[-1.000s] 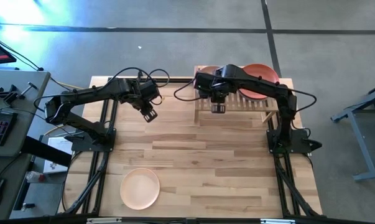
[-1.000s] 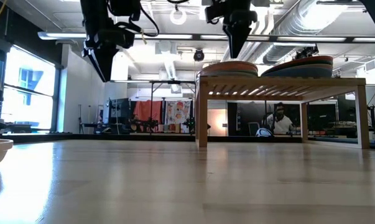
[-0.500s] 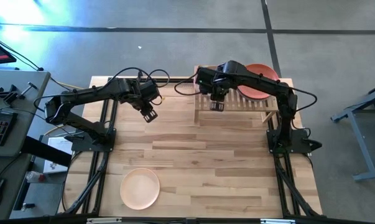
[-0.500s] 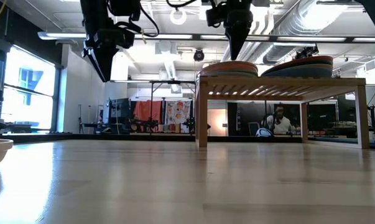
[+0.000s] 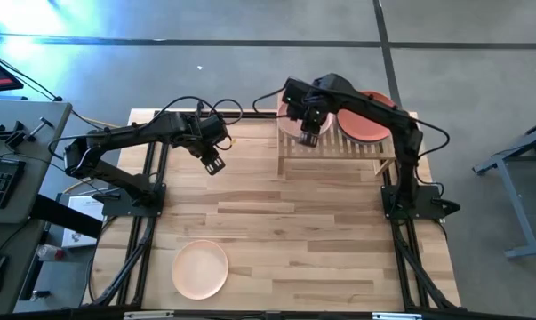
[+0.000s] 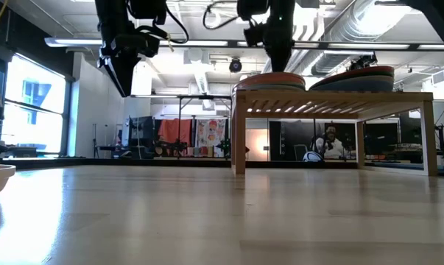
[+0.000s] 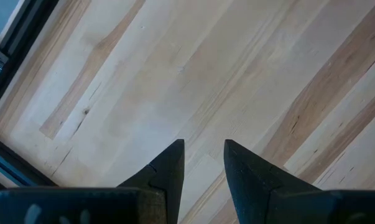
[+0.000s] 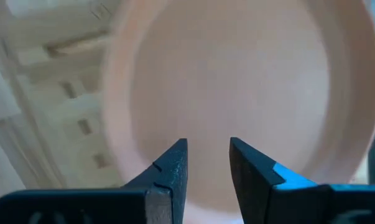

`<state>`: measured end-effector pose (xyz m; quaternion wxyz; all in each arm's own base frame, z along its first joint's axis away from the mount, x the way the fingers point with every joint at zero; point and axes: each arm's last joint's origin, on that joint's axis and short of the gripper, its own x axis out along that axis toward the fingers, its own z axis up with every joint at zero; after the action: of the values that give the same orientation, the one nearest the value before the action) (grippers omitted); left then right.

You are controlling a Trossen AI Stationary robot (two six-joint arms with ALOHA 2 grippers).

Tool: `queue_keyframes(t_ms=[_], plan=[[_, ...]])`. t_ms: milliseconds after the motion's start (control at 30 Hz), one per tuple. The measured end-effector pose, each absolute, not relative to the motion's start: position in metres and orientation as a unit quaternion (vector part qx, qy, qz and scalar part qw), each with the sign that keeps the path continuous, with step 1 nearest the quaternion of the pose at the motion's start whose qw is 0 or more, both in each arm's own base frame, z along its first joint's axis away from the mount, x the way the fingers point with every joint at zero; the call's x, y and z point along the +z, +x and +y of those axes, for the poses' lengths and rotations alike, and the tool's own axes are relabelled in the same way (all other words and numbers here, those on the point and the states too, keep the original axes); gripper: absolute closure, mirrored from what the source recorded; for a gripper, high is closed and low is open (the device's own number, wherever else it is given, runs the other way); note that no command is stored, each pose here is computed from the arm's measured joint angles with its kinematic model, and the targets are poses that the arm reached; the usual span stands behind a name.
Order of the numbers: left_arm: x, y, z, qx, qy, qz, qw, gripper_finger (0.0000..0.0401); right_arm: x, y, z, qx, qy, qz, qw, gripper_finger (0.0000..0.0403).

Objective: Place and stack plates onto a shelf
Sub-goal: Stack the light orange plate on top of the brown plate on the shelf

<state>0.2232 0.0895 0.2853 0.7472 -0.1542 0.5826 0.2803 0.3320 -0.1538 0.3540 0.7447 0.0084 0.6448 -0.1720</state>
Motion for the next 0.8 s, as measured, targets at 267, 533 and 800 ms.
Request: queue_keyframes(t_ms=[267, 533, 800], plan=[[0.285, 0.223, 0.09, 0.281, -0.154, 0.582, 0.747, 0.03, 0.344, 0.335, -0.162, -0.169, 0.014, 0.657, 0.735, 0.0308], [0.285, 0.223, 0.09, 0.281, -0.154, 0.582, 0.747, 0.03, 0.329, 0.344, -0.166, -0.154, 0.026, 0.671, 0.725, 0.0308], [0.285, 0.223, 0.09, 0.283, -0.157, 0.581, 0.747, 0.03, 0.329, 0.344, -0.166, -0.167, 0.021, 0.676, 0.718, 0.0308]])
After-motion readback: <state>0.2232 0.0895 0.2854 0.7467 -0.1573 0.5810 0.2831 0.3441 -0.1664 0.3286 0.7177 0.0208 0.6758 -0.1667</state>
